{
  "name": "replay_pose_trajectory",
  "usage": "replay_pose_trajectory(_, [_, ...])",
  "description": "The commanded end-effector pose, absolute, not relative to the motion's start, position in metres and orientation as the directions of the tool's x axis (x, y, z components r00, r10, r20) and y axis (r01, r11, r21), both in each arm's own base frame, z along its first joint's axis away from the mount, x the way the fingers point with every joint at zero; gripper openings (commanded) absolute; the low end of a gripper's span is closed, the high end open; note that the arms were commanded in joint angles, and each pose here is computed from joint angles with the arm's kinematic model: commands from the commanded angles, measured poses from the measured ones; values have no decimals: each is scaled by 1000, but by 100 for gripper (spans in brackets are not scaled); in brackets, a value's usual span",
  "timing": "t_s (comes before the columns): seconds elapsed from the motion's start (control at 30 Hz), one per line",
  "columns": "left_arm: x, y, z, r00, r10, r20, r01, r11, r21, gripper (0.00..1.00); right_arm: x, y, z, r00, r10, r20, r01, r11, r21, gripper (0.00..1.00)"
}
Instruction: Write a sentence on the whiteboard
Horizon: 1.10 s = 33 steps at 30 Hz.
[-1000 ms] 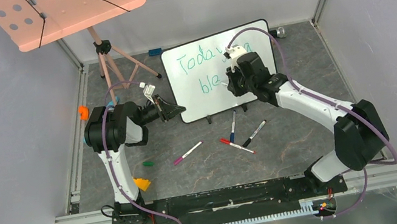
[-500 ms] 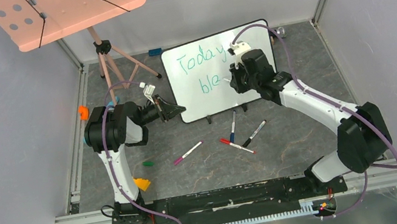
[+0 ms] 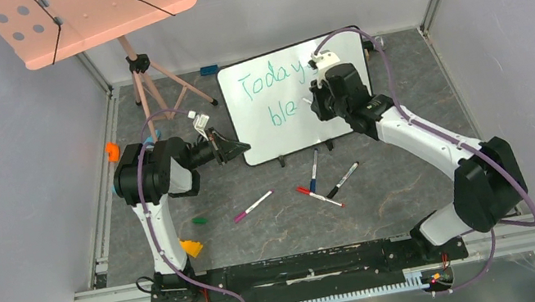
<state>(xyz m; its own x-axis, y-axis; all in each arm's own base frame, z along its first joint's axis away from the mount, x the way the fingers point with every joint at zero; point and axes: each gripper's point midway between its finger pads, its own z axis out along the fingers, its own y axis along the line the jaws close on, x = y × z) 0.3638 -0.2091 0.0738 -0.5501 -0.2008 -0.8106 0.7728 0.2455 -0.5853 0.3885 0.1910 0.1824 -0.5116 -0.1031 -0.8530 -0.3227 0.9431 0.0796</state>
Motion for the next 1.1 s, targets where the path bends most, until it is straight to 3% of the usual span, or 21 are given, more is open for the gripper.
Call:
replay_pose_trajectory(0.0, [370,-210,81,-442,-194,-876,842,248,-479,2,406,188,206,-447,-66,-892,-283,956,72,0])
replay_pose_trajectory(0.3, [370,-210,81,-442,-194,-876,842,248,-480,2,414,189,199,-451,-64,-890,-269,961,68,0])
replay_pose_trajectory(0.8, [370,-210,81,-442,-194,-876,842,248,-479,2,397,204,180,-490,-121,-864,-386,918,90,0])
replay_pose_trajectory(1.07, [370,-210,81,-442,-195,-876,841,250,-480,2,391,177,175,-498,-142,-856,-298,954,16,0])
